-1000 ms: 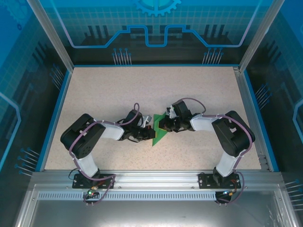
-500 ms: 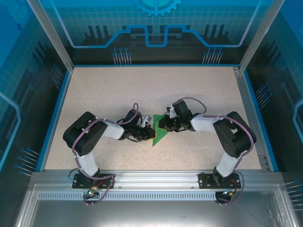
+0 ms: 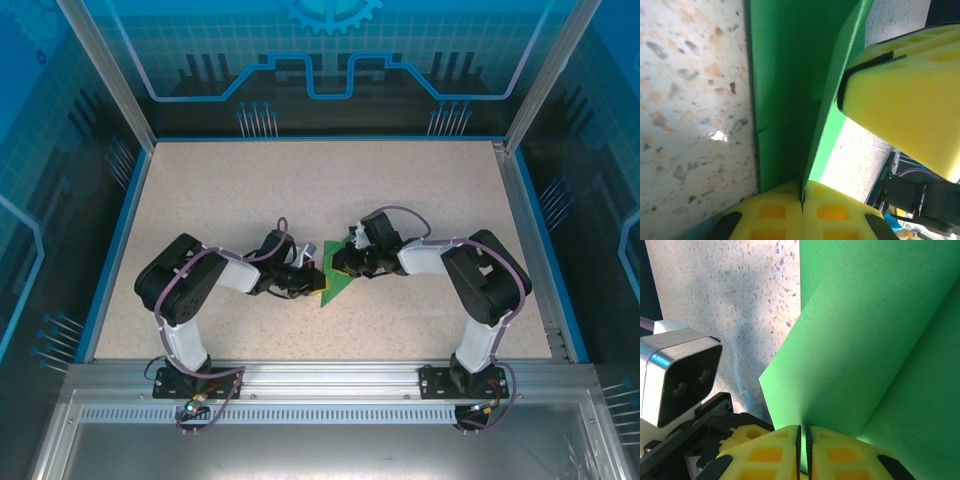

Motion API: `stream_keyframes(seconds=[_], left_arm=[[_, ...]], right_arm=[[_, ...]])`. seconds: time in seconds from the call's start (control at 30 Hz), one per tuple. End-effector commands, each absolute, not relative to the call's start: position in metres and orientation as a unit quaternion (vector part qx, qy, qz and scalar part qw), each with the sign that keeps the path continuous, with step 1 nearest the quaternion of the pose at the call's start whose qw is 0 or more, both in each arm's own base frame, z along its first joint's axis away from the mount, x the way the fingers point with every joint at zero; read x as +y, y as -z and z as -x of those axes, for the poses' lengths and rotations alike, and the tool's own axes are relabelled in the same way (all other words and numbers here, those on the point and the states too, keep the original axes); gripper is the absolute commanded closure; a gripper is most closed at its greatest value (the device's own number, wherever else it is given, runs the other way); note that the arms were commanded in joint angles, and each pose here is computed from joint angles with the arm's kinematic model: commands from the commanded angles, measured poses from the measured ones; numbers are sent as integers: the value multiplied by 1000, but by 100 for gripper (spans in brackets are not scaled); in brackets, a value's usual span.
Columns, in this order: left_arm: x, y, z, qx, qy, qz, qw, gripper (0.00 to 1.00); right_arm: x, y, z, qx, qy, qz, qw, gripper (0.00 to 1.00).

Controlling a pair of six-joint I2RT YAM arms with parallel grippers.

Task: Fold a paper plane with a square sheet of paper (pick it up from the middle)
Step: Fourth fold the wing at the center of the table.

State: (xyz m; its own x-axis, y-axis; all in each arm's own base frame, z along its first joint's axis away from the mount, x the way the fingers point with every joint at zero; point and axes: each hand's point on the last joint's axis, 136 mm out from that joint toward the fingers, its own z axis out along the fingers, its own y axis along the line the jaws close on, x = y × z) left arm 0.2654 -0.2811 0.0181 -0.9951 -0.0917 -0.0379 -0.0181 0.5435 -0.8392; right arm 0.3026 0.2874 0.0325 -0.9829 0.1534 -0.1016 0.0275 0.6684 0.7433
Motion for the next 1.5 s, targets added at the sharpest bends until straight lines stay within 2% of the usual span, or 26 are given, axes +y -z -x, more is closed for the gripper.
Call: stream_keyframes(seconds=[0.0,0.37,0.77,1.1,1.47], left_arm=[[-275,-10,-262,880,473,47,20,98],[-279,-10,-263,880,473,35,8,98],[-283,-10,-264,876,482,25,-11,98],[-281,-6,-266,875,483,40,-22,98],[-278,1,-264,877,478,47,-32,97]], right_arm=[[292,-30,-304,912,-400,-48,76,86],[284,-19,-304,918,-385,-61,70,86],[289,-53,-294,901,-421,-39,100,84],[302,-41,-301,902,-422,-40,88,84],[289,-22,-306,915,-391,-54,81,84]])
